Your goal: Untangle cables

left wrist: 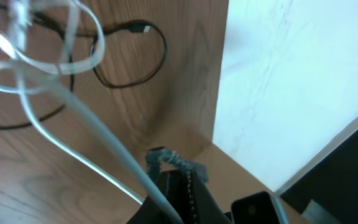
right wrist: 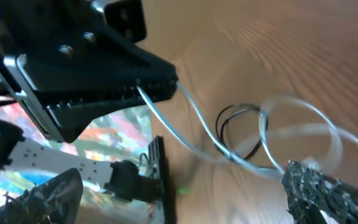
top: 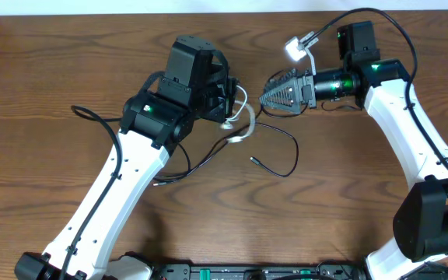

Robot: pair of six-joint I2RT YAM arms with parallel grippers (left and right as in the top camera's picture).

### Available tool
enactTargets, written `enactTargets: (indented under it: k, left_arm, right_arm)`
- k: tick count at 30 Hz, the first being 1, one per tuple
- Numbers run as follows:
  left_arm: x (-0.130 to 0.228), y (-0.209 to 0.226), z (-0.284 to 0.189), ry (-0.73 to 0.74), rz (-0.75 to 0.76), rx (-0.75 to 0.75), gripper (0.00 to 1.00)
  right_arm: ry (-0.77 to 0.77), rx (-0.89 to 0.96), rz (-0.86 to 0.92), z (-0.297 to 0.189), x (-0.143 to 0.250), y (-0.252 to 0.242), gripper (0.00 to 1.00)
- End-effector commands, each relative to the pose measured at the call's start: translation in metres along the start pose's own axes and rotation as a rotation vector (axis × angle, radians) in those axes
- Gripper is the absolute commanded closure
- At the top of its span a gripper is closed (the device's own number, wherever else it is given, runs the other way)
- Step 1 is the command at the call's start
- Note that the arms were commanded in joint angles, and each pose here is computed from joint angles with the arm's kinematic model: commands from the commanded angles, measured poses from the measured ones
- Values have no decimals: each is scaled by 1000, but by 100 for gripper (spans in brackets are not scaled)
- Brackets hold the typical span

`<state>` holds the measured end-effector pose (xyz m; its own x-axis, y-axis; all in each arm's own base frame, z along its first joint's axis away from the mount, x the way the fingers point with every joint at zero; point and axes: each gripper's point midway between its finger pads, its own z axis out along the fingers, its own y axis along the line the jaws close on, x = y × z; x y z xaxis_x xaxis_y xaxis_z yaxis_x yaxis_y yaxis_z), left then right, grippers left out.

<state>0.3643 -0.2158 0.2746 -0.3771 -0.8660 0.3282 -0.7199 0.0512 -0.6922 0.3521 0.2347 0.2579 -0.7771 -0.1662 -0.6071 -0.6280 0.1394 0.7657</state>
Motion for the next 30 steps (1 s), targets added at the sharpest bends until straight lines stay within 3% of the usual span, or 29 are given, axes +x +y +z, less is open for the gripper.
enactTargets:
  k: [1,4,8,10,12,14,19,26,30]
  left_arm:
    - [12,-5,-1,67,-76,7,92]
    - [17,-11,-2,94,-68,28,92]
    - [18,-12,-2,99,-79,32,93]
    - [18,-12,-2,102,-82,31,92]
    - [18,-12,-2,102,-81,31,92]
    - [18,-12,-2,101,-81,30,93]
    - [17,-9,-2,97,-84,21,92]
    - [9,10,-1,59,-103,-56,92]
    - [-17,33,-4,-83,-51,-134,91]
  right_arm:
    - [4,-53,-7,9,-4,12,6]
    - [13,-23,5,17,-5,9,16]
    - [39,-5,-10,31,-1,11,19]
    - [50,7,-18,36,1,10,28]
    - [56,31,-20,39,3,7,51]
    - [56,46,-17,39,3,5,67]
    - [55,62,-6,39,2,2,98]
    - [52,80,10,38,2,-1,99]
    - [45,84,80,37,1,-2,99]
